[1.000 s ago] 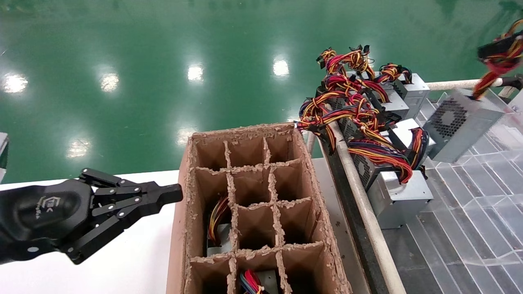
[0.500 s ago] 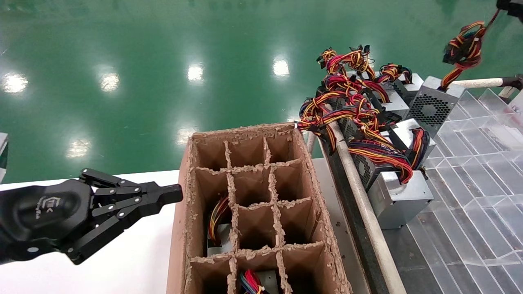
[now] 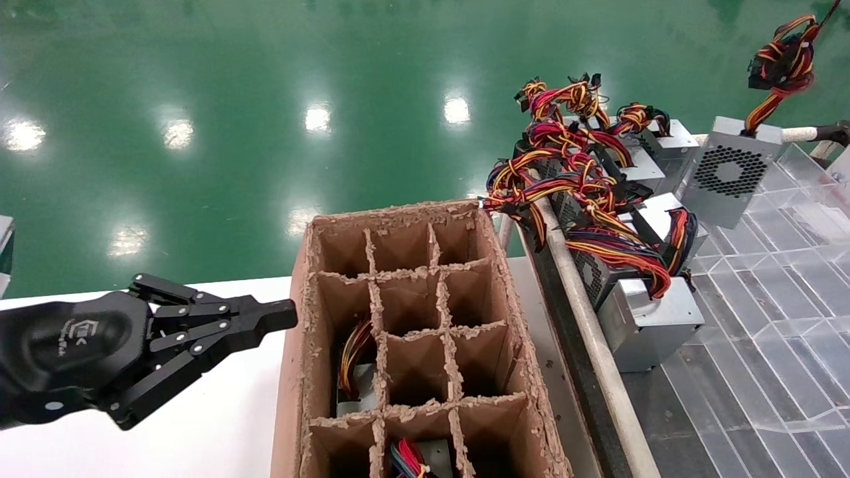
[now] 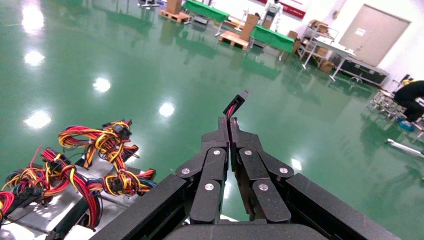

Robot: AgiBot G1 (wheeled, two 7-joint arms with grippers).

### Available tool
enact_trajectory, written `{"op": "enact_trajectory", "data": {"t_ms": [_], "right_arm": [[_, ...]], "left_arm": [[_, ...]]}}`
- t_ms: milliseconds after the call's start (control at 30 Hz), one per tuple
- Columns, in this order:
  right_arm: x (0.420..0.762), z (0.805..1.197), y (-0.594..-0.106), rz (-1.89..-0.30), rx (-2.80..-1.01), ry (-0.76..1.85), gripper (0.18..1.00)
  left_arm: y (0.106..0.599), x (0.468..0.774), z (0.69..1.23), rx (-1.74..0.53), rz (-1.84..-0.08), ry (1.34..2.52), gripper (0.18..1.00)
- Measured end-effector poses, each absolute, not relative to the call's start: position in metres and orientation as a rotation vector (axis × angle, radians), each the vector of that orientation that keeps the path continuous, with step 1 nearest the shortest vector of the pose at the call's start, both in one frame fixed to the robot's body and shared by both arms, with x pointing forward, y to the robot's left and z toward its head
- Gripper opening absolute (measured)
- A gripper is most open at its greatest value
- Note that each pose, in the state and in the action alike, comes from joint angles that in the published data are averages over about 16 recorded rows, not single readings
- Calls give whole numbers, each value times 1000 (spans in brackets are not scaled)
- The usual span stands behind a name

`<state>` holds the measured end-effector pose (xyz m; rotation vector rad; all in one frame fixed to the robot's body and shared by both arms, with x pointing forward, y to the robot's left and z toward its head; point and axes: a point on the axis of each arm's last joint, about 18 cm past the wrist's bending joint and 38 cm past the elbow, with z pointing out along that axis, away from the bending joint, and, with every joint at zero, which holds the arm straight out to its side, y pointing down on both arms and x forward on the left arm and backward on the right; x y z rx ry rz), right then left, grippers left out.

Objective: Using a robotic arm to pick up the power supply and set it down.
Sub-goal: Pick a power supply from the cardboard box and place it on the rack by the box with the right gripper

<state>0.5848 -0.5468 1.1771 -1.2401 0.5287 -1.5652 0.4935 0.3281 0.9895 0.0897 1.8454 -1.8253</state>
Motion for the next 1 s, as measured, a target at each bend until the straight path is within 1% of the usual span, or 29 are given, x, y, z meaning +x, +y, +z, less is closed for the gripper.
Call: {"op": "enact_trajectory", "data": {"t_ms": [533, 1000], "right_arm": [[610, 1177, -524, -1546, -1264, 533, 193], [620, 1177, -526, -1568, -1215, 582, 193]], "left_arm": [[328, 494, 989, 90, -1825, 1845, 191], [328, 494, 989, 90, -1825, 1845, 191]]}}
